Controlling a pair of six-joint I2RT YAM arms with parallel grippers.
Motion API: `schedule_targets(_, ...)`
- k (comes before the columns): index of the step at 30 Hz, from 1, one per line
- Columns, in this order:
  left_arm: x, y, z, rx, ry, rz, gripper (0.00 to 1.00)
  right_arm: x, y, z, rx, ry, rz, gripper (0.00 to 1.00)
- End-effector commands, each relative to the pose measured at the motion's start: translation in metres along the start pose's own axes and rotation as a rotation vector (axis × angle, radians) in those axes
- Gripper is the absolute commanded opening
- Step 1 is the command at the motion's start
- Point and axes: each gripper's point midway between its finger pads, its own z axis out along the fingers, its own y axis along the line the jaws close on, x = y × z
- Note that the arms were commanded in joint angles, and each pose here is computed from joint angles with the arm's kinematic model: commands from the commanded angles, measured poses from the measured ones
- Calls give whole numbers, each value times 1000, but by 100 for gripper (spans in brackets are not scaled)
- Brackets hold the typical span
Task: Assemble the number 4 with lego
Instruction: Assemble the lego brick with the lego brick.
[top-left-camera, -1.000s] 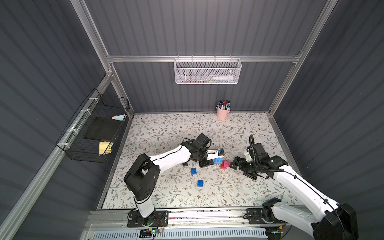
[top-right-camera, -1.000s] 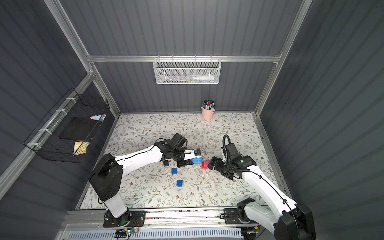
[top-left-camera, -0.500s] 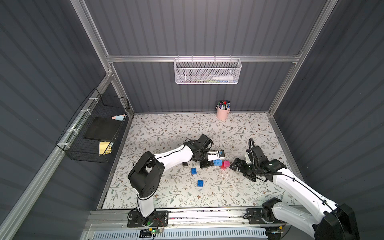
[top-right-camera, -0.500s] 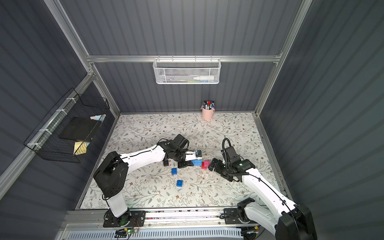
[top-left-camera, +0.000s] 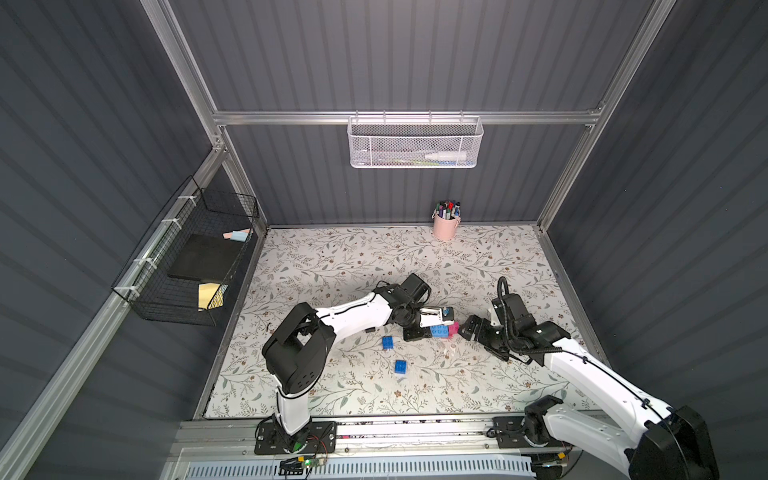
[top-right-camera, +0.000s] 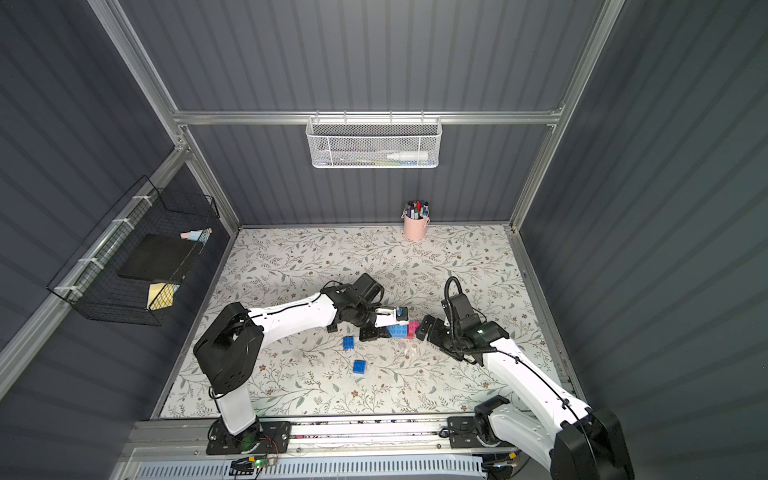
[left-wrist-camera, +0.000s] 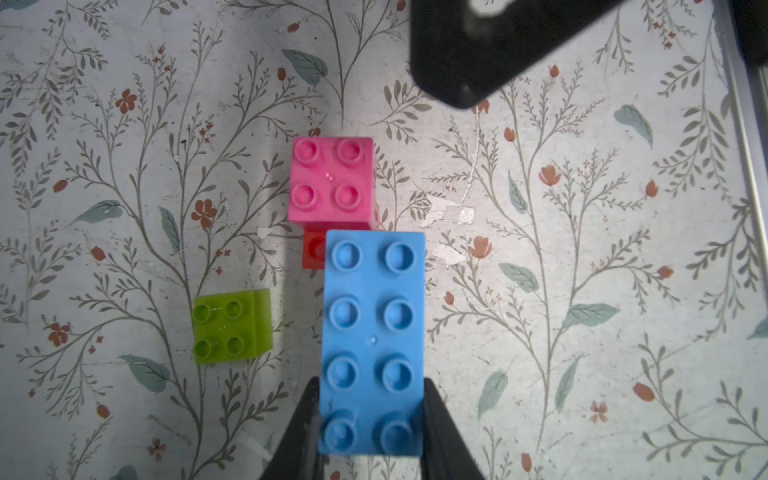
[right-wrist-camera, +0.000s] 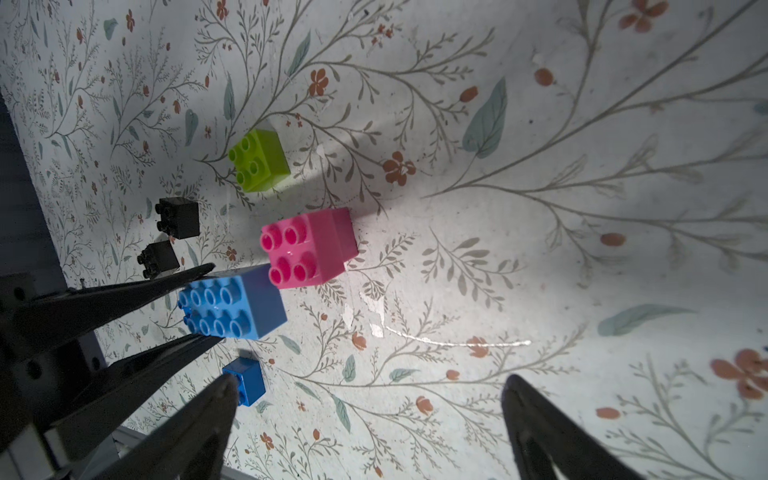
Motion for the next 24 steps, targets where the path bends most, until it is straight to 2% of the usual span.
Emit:
schedule_targets(1,-7,4,2,-8,-18,19,0,2,-4,3,15,1,4,99)
schedule_targets(24,-4,14,9,-36,15,21,0,5,-4,8,14,20,-4,99)
